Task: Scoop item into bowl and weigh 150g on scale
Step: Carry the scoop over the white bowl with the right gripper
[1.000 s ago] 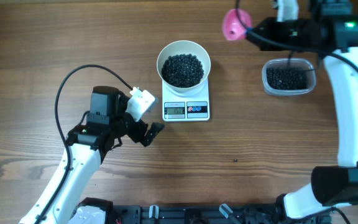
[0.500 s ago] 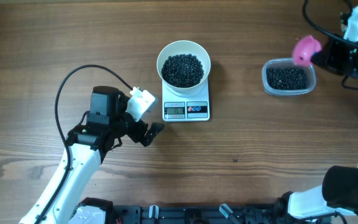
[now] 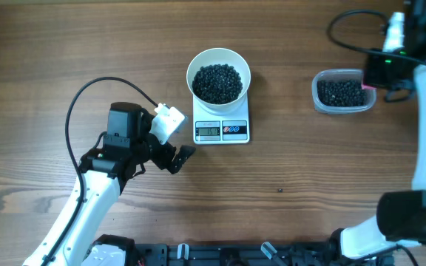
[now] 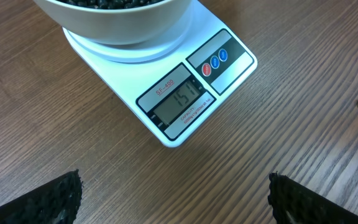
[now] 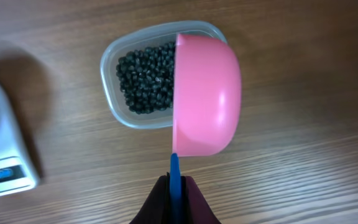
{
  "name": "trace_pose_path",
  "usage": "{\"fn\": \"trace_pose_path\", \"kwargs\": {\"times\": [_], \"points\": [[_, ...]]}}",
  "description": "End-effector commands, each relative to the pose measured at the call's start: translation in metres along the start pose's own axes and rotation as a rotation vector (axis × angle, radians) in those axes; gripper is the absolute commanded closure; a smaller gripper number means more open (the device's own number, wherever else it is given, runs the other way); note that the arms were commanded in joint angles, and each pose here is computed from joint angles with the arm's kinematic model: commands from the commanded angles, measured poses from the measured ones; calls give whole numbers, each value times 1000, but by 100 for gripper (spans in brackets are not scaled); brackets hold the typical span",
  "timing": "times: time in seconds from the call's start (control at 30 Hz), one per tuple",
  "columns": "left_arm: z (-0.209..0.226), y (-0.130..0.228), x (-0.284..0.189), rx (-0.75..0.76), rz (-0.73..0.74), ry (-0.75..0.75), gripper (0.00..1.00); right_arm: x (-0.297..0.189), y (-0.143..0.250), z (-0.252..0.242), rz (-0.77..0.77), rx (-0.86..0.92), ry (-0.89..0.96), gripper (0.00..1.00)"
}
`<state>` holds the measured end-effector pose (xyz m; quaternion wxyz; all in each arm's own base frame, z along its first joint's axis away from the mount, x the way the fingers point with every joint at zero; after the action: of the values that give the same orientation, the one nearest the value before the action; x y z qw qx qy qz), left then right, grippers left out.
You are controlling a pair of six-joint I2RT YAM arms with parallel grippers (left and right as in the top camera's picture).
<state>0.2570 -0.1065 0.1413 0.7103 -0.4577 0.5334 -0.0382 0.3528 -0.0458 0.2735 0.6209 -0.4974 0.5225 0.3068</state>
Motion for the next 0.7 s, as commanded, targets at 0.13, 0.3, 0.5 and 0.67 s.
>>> {"fn": "trace_pose_path", "kwargs": {"times": [0.13, 0.3, 0.5, 0.67], "points": [[-2, 2, 1, -11, -2, 15, 0, 27, 9, 14, 39, -211, 463, 96], [-2, 2, 1, -11, -2, 15, 0, 35, 7, 24, 35, -186, 416, 96], [-2, 2, 1, -11, -2, 15, 0, 8, -11, 84, -19, -250, -70, 96], [-2, 2, 1, -11, -2, 15, 0, -47, -21, 167, -123, -320, -656, 96]]}}
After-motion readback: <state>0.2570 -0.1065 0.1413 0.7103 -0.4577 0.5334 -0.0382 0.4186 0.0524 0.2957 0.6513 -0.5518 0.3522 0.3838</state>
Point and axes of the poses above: each gripper's point midway between its finger pads, its own x axis out along the fingers, its own z axis along the line the jaws close on, y = z × x, the point moved 5 cm from there along -x, back along the fingers, and after that the axes turned 10 degrees about x, right-handed, at the moved point
